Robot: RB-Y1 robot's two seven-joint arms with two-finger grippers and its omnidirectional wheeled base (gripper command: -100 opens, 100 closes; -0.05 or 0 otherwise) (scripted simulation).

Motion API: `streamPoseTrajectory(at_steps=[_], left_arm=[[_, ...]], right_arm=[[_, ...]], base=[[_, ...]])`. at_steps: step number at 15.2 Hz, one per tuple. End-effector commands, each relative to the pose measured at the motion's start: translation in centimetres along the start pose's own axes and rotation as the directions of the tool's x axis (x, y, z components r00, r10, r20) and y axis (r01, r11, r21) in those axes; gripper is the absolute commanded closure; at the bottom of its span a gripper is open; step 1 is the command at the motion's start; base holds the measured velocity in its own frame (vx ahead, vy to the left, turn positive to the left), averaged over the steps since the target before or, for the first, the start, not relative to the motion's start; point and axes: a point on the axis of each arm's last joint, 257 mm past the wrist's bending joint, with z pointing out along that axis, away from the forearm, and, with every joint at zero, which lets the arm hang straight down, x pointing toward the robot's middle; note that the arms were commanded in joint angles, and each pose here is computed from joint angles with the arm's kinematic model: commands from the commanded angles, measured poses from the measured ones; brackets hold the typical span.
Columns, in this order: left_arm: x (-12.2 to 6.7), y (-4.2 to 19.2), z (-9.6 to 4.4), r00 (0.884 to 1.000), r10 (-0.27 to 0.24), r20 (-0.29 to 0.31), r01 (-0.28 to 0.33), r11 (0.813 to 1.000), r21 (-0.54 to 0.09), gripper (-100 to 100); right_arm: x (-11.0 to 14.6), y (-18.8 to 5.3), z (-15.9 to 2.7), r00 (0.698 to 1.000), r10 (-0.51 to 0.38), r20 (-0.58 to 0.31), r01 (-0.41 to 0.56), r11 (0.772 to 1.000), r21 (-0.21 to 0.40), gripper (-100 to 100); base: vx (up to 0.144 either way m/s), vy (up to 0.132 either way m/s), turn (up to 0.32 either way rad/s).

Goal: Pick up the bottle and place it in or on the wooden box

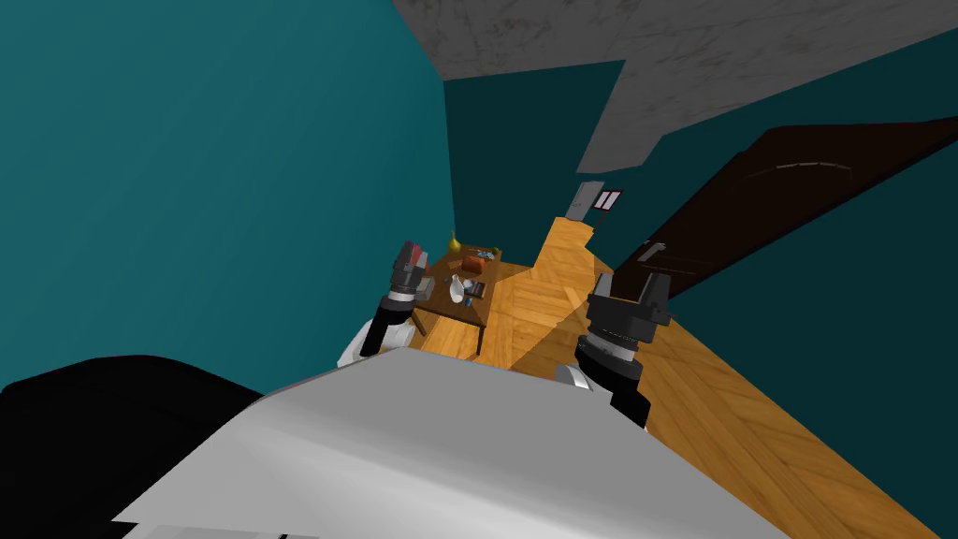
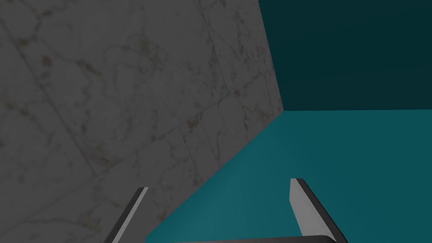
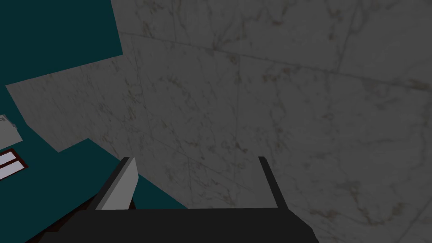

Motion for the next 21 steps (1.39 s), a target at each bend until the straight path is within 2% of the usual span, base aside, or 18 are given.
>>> streamPoseTrajectory(at_steps=[1, 2, 4, 5, 7, 8, 10, 11, 13, 15, 16, 21], left_arm=[[1.9, 1.7, -0.2, 0.997, 0.035, -0.072, -0.036, 0.999, -0.02, -100], [1.9, 1.7, -0.2, 0.997, 0.035, -0.072, -0.036, 0.999, -0.021, -100], [4.1, 3.6, -0.7, 0.985, 0.076, -0.155, -0.084, 0.996, -0.041, -100], [4.1, 3.6, -0.7, 0.985, 0.076, -0.155, -0.084, 0.996, -0.042, -100], [6.1, 5.8, -1.4, 0.963, 0.122, -0.242, -0.14, 0.988, -0.059, -100], [6.1, 5.8, -1.4, 0.963, 0.122, -0.242, -0.14, 0.988, -0.059, -100], [8.0, 7.9, -2.3, 0.93, 0.17, -0.326, -0.202, 0.977, -0.067, -100], [7.9, 8.1, -2.4, 0.93, 0.17, -0.327, -0.203, 0.976, -0.072, -100], [9.4, 10.3, -3.6, 0.887, 0.22, -0.406, -0.271, 0.96, -0.074, -100], [9.3, 10.6, -3.7, 0.887, 0.218, -0.408, -0.273, 0.959, -0.081, -100], [9.9, 11.9, -4.4, 0.862, 0.243, -0.446, -0.31, 0.947, -0.083, -100], [9.9, 11.9, -4.4, 0.862, 0.243, -0.446, -0.31, 0.947, -0.083, -100]], right_arm=[[0.0, 0.0, 0.0, 1.0, 0.0, 0.0, 0.0, 1.0, 0.0, 0], [0.0, 0.0, 0.0, 1.0, 0.0, 0.0, 0.0, 1.0, 0.0, 0], [0.0, 0.0, 0.0, 1.0, 0.0, 0.0, 0.0, 1.0, 0.0, 0], [0.0, 0.0, 0.0, 1.0, 0.0, 0.0, 0.0, 1.0, 0.0, 0], [0.0, 0.0, 0.0, 1.0, 0.0, 0.0, 0.0, 1.0, 0.0, 0], [0.0, 0.0, 0.0, 1.0, 0.0, 0.0, 0.0, 1.0, 0.0, 0], [0.0, 0.0, 0.0, 1.0, 0.0, 0.0, 0.0, 1.0, 0.0, 0], [0.0, 0.0, 0.0, 1.0, 0.0, 0.0, 0.0, 1.0, 0.0, 0], [0.0, 0.0, 0.0, 1.0, 0.0, 0.0, 0.0, 1.0, 0.0, 0], [0.0, 0.0, 0.0, 1.0, 0.0, 0.0, 0.0, 1.0, 0.0, 0], [0.0, 0.0, 0.0, 1.0, 0.0, 0.0, 0.0, 1.0, 0.0, 0], [0.0, 0.0, 0.0, 1.0, 0.0, 0.0, 0.0, 1.0, 0.0, 0]], base=[[-0.021, 0.061, -0.001], [-0.016, 0.053, -0.005], [-0.022, 0.053, -0.007], [-0.02, 0.05, -0.012], [-0.016, 0.036, 0.019], [-0.02, 0.007, 0.032], [-0.022, 0.003, 0.005], [-0.027, 0.003, 0.0], [-0.015, -0.002, -0.014], [0.0, 0.0, 0.0], [-0.017, -0.003, -0.019], [0.01, 0.0, 0.002]])
